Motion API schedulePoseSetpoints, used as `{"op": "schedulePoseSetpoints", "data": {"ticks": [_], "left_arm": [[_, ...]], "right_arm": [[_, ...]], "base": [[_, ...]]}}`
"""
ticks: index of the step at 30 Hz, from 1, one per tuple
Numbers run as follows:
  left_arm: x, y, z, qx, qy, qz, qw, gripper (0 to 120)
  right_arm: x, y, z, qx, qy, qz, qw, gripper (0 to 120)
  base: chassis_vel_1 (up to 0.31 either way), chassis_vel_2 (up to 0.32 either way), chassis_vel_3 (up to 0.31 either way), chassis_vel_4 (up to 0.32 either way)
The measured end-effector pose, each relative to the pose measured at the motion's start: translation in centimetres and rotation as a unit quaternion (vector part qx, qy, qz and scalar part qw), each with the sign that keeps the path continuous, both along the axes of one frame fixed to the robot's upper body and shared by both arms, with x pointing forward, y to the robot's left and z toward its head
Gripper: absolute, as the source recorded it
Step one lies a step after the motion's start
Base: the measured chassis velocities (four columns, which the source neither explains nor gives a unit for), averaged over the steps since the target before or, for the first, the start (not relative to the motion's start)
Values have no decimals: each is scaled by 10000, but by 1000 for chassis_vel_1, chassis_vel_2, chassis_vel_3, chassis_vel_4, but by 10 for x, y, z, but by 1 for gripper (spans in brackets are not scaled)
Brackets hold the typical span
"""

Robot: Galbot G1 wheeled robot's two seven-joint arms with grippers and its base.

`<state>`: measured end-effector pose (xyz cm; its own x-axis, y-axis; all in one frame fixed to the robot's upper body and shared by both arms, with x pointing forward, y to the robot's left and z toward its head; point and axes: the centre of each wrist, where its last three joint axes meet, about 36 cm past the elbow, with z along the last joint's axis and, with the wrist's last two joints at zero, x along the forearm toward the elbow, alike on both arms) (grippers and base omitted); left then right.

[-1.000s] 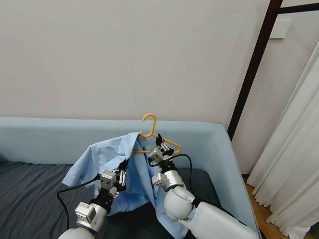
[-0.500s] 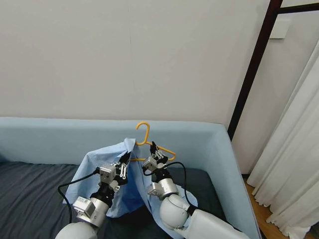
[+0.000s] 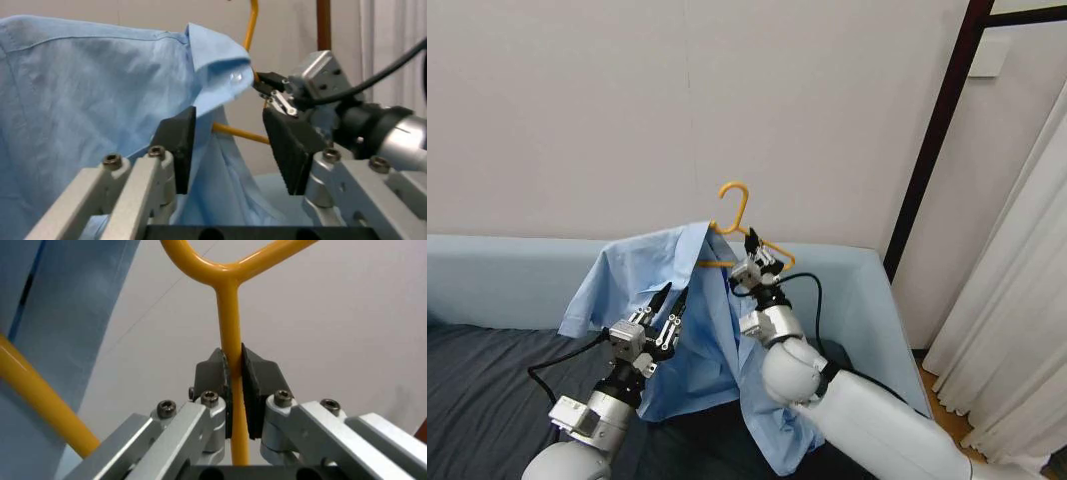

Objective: Pick up the clothes from the sofa and hang them on the clothes hanger.

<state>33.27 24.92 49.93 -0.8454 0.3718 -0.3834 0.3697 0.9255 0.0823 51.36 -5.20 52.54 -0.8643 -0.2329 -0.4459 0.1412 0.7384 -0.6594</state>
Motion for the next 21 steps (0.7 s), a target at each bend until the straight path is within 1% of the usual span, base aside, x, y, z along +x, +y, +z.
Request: {"op": "schedulePoseSetpoints", "data": {"ticks": [1, 4, 5, 6, 7, 8, 10, 11, 13, 14, 15, 16, 18, 19, 20, 21], "left_arm": [[0, 0, 0, 0, 0, 0, 10000, 50], [-4, 7, 12, 82, -245, -82, 9996, 63], [-4, 11, 17, 114, -310, -82, 9994, 67], [-4, 11, 17, 114, -310, -82, 9994, 67], [-4, 15, 22, 162, -377, -85, 9991, 72], [-3, 20, 29, 219, -456, -95, 9987, 79], [-2, 27, 41, 319, -555, -110, 9979, 85], [-2, 27, 41, 319, -555, -110, 9979, 85], [3, 36, 54, 431, -576, -133, 9973, 93], [8, 44, 62, 558, -564, -188, 9967, 98], [13, 50, 67, 677, -527, -221, 9961, 99], [13, 50, 67, 677, -527, -221, 9961, 99], [28, 70, 71, 1092, -354, -375, 9927, 100], [38, 82, 70, 1316, -183, -390, 9904, 100], [38, 82, 70, 1316, -183, -390, 9904, 100], [44, 91, 70, 1419, -37, -383, 9891, 100]], "right_arm": [[0, 0, 0, 0, 0, 0, 10000, 5], [9, -6, 15, 28, -206, -1, 9998, 5], [11, -7, 16, 17, -237, -7, 9997, 5], [11, -7, 16, 17, -237, -7, 9997, 5], [13, -9, 14, -13, -261, -8, 9997, 5], [14, -11, 9, -39, -259, -12, 9997, 5], [13, -13, -6, -74, -186, -33, 9998, 5], [13, -13, -6, -74, -186, -33, 9998, 5], [8, -16, -29, -138, -71, -55, 9999, 5], [3, -20, -47, -233, -37, -59, 9997, 5], [0, -22, -59, -300, -29, -60, 9995, 5], [0, -22, -59, -300, -29, -60, 9995, 5], [-8, -27, -85, -499, -28, -74, 9987, 5], [-12, -28, -93, -566, -43, -67, 9984, 5], [-12, -28, -93, -566, -43, -67, 9984, 5], [-14, -27, -96, -587, -55, -52, 9982, 5]], "base": [[0, 0, 0, 0], [0, 0, 0, 0], [0, 0, 0, 0], [0, 0, 0, 0], [0, 0, 0, 0], [0, 0, 0, 0], [0, 0, 0, 0], [0, 0, 0, 0], [0, 0, 0, 0], [0, 0, 0, 0], [0, 0, 0, 0], [0, 0, 0, 0], [0, 0, 0, 0], [0, 0, 0, 0], [0, 0, 0, 0], [0, 0, 0, 0]]}}
